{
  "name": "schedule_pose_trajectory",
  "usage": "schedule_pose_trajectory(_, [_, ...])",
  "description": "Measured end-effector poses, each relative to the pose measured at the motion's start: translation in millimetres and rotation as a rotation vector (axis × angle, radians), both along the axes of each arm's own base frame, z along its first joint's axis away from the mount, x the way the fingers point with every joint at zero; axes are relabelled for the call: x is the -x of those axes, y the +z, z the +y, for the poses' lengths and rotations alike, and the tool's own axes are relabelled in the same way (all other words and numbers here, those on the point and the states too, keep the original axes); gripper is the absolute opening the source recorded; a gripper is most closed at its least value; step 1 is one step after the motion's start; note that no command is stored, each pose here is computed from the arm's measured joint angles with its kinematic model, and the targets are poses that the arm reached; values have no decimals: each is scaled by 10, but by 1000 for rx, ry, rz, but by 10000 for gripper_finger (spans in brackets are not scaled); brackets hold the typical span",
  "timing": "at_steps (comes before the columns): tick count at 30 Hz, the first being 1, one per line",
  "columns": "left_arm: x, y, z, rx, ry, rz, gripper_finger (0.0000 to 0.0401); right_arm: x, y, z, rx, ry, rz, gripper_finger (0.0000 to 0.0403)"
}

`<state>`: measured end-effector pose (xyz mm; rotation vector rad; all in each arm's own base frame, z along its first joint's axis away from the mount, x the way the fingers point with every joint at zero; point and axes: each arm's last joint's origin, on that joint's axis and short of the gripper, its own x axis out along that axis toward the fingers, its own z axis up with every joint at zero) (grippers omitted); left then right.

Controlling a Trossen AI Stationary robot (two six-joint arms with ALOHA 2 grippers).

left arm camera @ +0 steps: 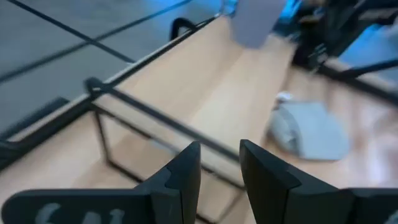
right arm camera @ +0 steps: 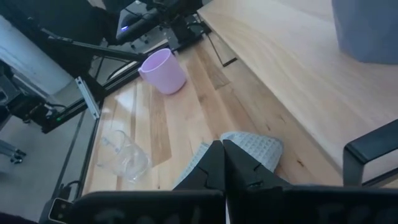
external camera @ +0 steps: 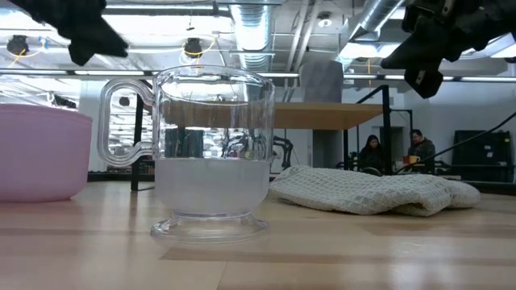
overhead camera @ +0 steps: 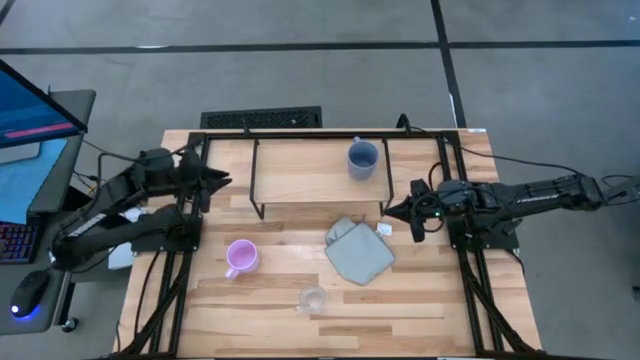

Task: Stack small to large cups/mugs on shelf
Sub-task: Put the pink mug on the shelf

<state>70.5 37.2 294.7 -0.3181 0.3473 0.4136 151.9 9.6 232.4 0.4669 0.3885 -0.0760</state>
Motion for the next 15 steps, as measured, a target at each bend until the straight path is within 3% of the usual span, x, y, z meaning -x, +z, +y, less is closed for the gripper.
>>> schedule_pose_trajectory(10, [41, 68, -68, 117, -94, -19, 106, -1, 0, -16, 25, -1, 0, 12])
schedule_pose_trajectory(15, [24, 26, -67, 183, -108, 15, 143, -1, 3, -16, 26, -1, -1, 11])
